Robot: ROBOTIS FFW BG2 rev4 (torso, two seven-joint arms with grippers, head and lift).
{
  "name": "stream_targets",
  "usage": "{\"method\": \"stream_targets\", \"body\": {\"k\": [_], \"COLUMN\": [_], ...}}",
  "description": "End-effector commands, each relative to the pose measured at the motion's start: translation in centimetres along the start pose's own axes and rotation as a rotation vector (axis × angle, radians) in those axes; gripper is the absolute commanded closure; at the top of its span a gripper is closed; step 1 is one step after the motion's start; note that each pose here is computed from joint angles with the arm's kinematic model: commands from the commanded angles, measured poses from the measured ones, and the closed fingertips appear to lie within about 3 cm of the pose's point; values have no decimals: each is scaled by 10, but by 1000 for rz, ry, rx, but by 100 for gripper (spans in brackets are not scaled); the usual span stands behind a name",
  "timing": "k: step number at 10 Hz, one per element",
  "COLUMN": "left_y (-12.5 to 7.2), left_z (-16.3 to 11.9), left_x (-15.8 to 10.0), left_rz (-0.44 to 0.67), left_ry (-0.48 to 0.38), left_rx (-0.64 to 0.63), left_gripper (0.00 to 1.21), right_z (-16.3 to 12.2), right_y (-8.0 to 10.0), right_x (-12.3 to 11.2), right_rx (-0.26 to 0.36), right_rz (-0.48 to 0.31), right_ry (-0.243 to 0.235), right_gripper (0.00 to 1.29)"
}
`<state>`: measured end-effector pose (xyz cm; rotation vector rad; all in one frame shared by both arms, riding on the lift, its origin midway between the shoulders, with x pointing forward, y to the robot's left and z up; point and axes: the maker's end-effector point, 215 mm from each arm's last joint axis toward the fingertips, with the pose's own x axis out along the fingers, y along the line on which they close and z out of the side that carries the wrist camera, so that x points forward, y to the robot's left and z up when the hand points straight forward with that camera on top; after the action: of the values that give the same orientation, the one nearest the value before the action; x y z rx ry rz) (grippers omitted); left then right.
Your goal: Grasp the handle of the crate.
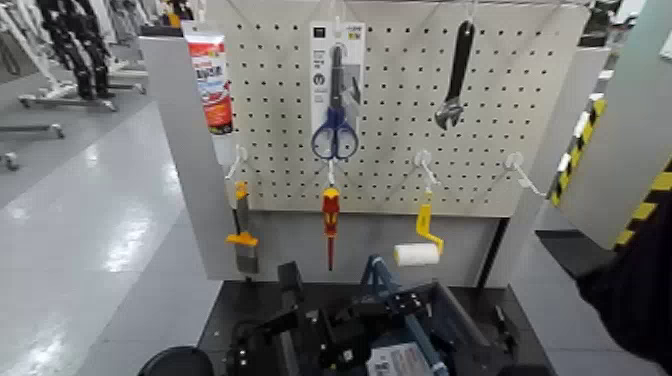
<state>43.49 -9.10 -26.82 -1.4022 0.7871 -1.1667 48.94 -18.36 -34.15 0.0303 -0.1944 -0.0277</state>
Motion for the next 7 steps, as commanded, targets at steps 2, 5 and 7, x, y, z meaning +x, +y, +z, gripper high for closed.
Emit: {"method": "stream_targets", "body": {"k": [2,5,7], "left_y": [0,-2,-3], "left_z": [-9,-9,-9], "left_x": [-5,-5,-5], "left_rz": [0,-4,-5], "left_ry": [-1,0,1], "left_rx": [-34,-31,-30], "left_gripper": [118,118,118], "right_z": [-1,-4,-5], "right_y": [0,3,3], "right_x": [-1,0,0], "right_rx": [0,3,3], "right_rz": [0,3,2], "right_ry": [2,12,17], "right_gripper": [13,13,13]}}
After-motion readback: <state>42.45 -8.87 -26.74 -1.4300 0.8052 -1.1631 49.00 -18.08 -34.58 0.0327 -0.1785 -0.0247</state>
